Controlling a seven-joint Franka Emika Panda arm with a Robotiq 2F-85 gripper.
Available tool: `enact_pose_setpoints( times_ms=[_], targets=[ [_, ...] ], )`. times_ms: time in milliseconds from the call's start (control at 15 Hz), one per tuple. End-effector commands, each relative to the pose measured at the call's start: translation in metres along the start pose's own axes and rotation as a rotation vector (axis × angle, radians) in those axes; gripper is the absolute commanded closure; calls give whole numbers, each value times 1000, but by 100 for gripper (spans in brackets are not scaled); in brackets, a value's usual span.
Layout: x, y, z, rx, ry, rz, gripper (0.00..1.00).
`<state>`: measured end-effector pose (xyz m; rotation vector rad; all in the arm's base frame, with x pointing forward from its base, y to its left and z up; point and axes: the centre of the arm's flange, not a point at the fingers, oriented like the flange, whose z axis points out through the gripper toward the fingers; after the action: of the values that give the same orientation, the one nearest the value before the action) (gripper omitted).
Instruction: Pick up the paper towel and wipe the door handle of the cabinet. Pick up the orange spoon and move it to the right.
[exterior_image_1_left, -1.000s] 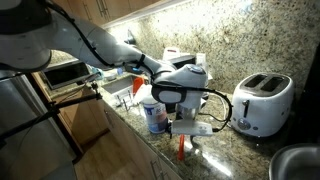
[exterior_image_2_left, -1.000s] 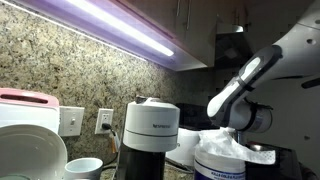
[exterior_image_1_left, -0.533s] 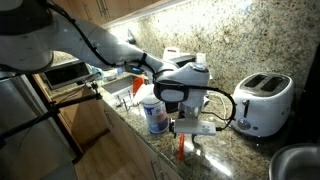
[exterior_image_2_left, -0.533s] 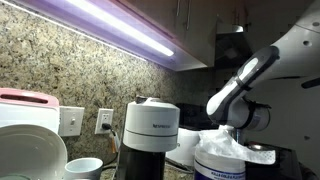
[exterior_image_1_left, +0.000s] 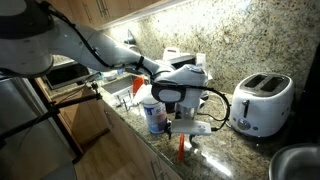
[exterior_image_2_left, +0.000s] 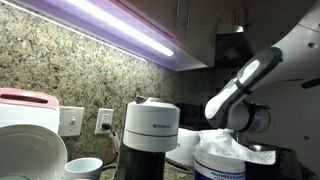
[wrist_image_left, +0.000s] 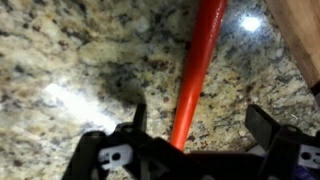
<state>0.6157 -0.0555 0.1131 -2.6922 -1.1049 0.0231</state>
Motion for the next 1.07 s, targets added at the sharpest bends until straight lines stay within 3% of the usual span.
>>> enact_pose_setpoints(
  times_ms=[0, 200, 333, 867, 1000],
  targets=[
    [8, -7, 4, -19, -40, 6, 0],
    [9, -8, 3, -38, -55, 13, 0],
    [10, -7, 3, -43, -56, 19, 26],
    [11, -7, -10, -60, -55, 55, 88],
    [12, -11, -9, -62, -61, 64, 100]
  ],
)
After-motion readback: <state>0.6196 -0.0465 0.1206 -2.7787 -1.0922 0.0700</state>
